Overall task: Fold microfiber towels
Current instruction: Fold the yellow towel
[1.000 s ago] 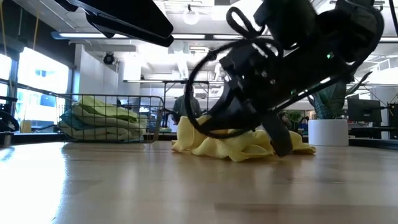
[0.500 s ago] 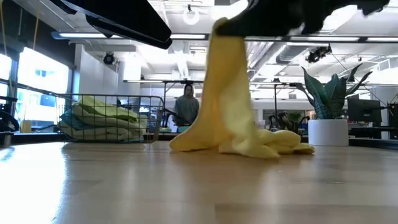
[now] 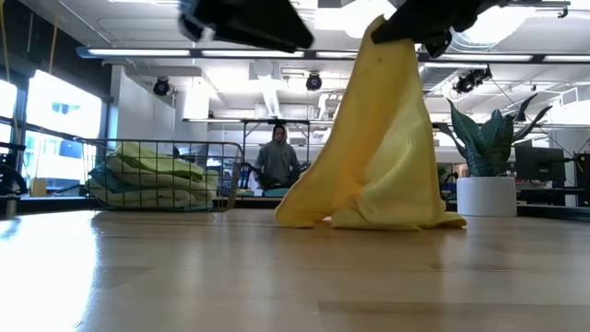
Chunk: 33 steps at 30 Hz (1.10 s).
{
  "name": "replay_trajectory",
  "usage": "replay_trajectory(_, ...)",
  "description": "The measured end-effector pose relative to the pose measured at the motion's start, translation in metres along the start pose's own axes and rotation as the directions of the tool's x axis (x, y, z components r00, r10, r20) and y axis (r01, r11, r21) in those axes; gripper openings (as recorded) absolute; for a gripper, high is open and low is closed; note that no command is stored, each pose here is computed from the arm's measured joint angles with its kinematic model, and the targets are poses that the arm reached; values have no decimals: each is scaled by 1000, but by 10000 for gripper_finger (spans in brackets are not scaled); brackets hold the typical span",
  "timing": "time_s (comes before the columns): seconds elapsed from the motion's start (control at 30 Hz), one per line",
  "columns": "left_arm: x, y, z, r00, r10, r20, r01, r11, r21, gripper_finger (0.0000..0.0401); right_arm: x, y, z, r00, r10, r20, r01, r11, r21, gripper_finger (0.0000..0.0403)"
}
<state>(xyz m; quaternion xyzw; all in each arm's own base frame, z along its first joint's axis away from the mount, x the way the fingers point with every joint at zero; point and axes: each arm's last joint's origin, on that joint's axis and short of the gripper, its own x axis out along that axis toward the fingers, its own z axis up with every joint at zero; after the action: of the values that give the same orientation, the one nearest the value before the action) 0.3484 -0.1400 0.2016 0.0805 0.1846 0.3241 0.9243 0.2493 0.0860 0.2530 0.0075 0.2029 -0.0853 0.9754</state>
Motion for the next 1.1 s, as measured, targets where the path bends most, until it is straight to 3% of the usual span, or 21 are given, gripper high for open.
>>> replay_trajectory(0.17,27,12,15,999,-31,31,32,999,-29,129,1,0,-3,1000,-15,-23,16,999,31,0)
replay_trajectory(0.33,45,20,27,987,-144,77,148,988,-45,129,1,0,-4,999,-20,-27,21,998,53,0)
replay_trajectory(0.57,67,35,31,984,-152,88,162,980,-112,129,1,-1,-4,999,-25,-31,26,998,53,0)
replay_trajectory(0.83,95,32,9,989,-140,47,146,976,-159,129,1,-1,-4,999,-44,-27,45,998,44,0)
replay_trajectory(1.1,107,18,-26,985,-155,-71,143,978,-152,129,1,-1,-5,999,-45,-31,46,998,37,0)
